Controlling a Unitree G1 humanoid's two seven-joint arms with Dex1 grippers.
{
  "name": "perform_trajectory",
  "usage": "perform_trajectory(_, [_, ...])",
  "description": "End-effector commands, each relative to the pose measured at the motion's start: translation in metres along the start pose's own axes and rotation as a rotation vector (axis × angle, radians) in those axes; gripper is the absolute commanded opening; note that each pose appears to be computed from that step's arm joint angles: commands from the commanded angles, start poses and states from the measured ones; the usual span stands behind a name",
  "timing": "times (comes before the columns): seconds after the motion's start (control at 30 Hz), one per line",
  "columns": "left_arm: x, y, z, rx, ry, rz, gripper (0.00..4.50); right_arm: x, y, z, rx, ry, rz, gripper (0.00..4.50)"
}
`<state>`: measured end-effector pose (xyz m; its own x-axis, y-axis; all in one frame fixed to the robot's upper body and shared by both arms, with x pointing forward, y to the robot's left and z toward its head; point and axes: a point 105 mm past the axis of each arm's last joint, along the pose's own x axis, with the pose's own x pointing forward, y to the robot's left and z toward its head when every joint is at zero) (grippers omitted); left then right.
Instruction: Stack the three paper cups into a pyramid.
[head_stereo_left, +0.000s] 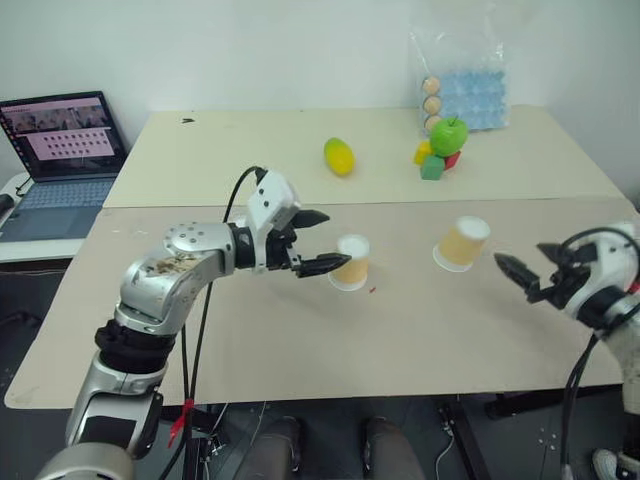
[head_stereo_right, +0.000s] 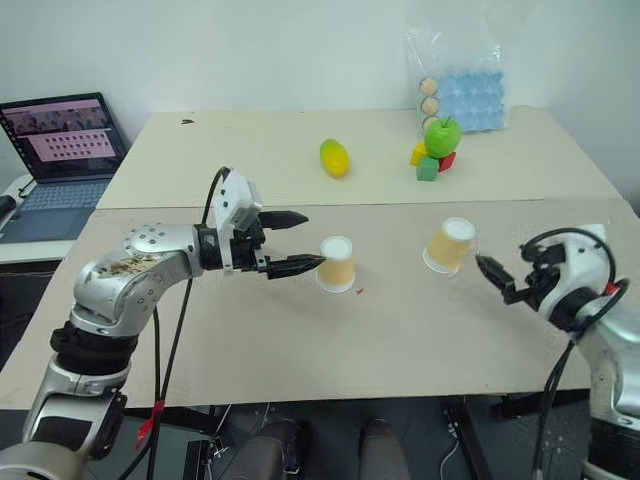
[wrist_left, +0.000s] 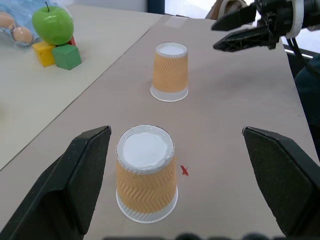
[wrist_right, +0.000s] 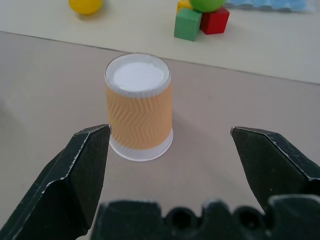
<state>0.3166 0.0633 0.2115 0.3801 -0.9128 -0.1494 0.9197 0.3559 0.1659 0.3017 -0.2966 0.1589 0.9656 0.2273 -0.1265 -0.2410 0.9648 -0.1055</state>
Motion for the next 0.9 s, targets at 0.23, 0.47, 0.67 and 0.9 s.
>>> perform_trajectory(0.23, [-0.006,-0.001,0.017,0.088,-0.006,-0.023,4.50,0.026,0.002,0.012,-0.012,-0.110,0.028,4.48])
perform_trajectory(0.47, [-0.006,-0.001,0.020,0.094,-0.005,-0.014,4.50,0.054,0.002,0.014,-0.008,-0.131,0.053,4.48])
perform_trajectory(0.67, [-0.010,0.002,0.019,0.102,0.006,0.012,4.50,0.072,0.008,0.017,-0.030,-0.137,0.089,4.48])
perform_trajectory(0.9, [-0.011,0.002,0.017,0.098,0.009,0.029,4.50,0.088,0.024,0.020,-0.040,-0.144,0.143,4.48])
